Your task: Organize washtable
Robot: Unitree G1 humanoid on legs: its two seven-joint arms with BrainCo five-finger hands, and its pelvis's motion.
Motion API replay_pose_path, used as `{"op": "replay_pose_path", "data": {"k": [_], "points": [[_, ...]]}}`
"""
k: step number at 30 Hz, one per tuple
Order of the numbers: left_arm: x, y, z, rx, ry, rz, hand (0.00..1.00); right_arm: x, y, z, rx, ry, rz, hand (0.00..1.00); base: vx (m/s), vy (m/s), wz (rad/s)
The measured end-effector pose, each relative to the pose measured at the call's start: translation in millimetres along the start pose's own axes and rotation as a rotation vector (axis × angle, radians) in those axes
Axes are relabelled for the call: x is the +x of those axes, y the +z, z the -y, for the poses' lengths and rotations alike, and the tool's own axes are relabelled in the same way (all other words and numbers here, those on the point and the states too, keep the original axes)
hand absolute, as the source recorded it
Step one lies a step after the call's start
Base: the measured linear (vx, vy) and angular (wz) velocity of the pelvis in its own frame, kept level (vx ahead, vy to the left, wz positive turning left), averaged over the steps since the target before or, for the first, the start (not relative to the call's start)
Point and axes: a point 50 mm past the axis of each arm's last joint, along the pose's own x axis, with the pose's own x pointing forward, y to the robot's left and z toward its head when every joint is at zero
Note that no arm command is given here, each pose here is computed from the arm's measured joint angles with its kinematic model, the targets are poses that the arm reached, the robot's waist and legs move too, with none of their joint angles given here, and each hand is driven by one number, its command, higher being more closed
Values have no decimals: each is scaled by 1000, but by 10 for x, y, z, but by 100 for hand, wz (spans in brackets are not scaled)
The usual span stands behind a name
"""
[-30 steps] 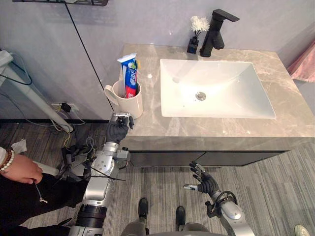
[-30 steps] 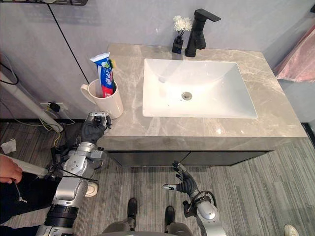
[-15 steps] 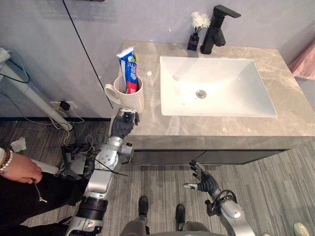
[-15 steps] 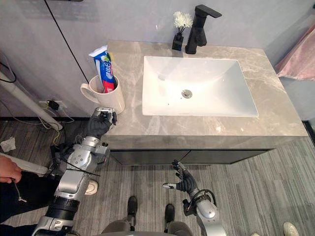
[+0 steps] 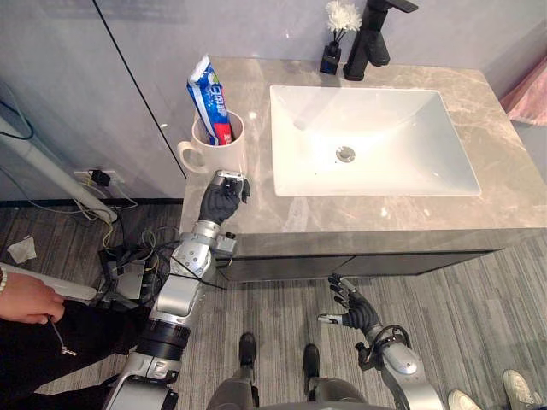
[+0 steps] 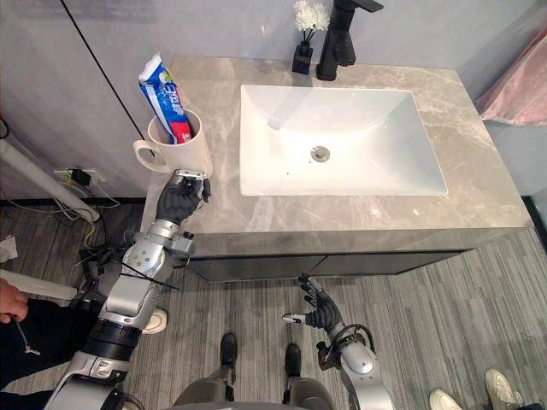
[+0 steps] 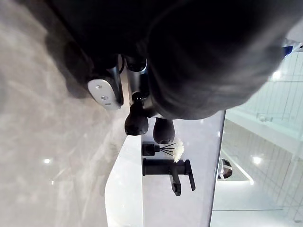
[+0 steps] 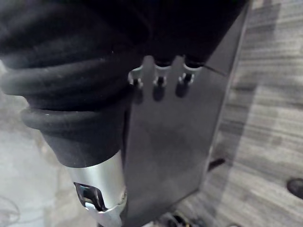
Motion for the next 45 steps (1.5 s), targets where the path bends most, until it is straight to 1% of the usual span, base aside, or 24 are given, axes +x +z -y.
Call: {"op": "replay_pose_path", "data": {"k": [9,18,29,41,45], "points": [[150,87,-75,44,-3,24,100,14,21,15,-4,-4,7,0,0,0,0],[274,151,-127,59,15,37,100,28,52,67,-8,-23,19,0,3,1,0],[545,396,-183,132,-12,94,100,34,84,102,-30,-23,31,0,10,5,-1],[720,594,-182,175,-34,141,100,81,169,127,-42,-45,70,0,0,0,0],[829,725,-201,221,-38,164,100,89,190,128,-45,-45,82,0,18,15,-5]]}}
